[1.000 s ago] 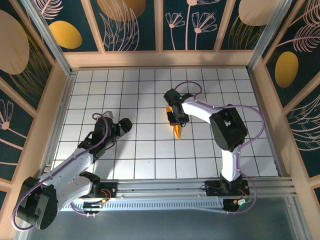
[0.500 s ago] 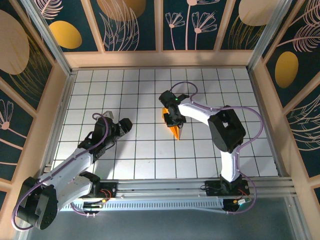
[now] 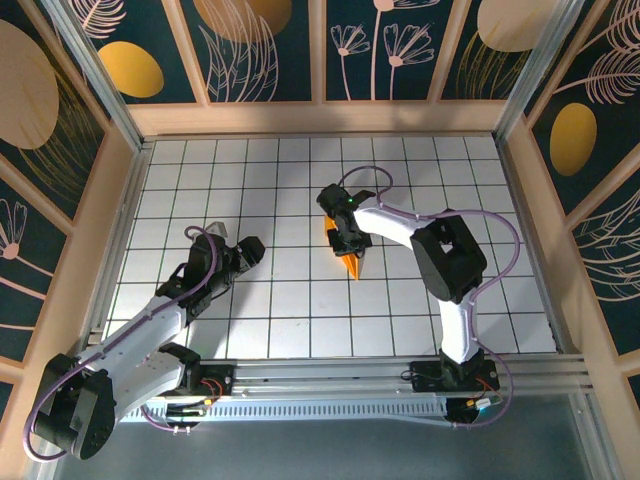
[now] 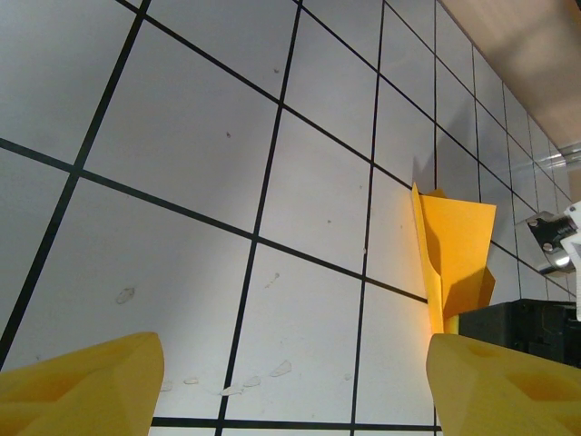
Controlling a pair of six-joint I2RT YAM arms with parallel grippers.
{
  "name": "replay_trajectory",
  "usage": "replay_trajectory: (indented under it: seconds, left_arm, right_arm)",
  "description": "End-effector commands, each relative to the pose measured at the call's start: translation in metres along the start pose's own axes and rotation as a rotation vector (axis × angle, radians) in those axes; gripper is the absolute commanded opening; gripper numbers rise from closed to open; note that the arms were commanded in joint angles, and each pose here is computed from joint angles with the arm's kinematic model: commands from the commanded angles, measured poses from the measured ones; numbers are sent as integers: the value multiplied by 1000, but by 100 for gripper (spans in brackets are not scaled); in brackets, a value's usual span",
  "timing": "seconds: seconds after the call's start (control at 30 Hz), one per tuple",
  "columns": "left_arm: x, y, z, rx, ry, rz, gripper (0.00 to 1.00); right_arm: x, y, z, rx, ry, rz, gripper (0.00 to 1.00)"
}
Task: Fold a paper plane with a square sheet of paper (fold left side to right side)
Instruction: Pick up the paper plane at the center of the table.
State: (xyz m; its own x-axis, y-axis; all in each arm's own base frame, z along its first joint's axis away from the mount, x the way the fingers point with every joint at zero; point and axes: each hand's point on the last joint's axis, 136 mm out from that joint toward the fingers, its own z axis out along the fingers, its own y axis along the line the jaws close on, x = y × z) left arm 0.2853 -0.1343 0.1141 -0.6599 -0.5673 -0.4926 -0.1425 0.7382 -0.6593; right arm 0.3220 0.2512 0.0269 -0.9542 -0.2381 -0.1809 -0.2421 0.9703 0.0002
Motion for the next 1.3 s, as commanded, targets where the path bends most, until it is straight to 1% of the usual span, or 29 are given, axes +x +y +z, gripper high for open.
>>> replay_trajectory:
  seconds: [0.0, 0.3, 0.43, 0.57, 0.6, 0.7, 0.87, 1.0, 1.1, 1.27]
  left_arm:
    - [-4, -6, -1, 21, -4, 11, 76]
    - [-4, -6, -1, 22, -3, 9, 76]
    - [-4, -7, -1, 22, -2, 11, 76]
    - [-4, -6, -1, 19, -2, 13, 77]
    - [-4, -7, -1, 20, -2, 13, 77]
    - [-6, -8, -1, 21, -5, 14, 77]
    - [-7, -10, -1, 23, -6, 18, 77]
    - [-8, -11, -2, 24, -8, 21, 77]
    - [-9, -12, -2, 26, -10, 22, 77]
    - [-11, -13, -3, 22, -12, 37, 80]
  right_arm:
    - [-3, 1, 7, 18, -2, 11, 19]
    - [2, -2, 19, 13, 9, 23, 17]
    - [5, -2, 23, -32, 13, 52, 17]
    - [8, -12, 27, -61, 14, 98, 17]
    - [9, -11, 27, -77, 17, 104, 16]
    - [8, -15, 23, -86, 7, 115, 9]
    - [-8, -15, -2, -88, -54, 118, 1]
    - [-28, -22, -21, -47, -105, 125, 0]
    - [-44, -29, -22, -35, -117, 165, 0]
    - [-67, -40, -6, -3, -101, 216, 0]
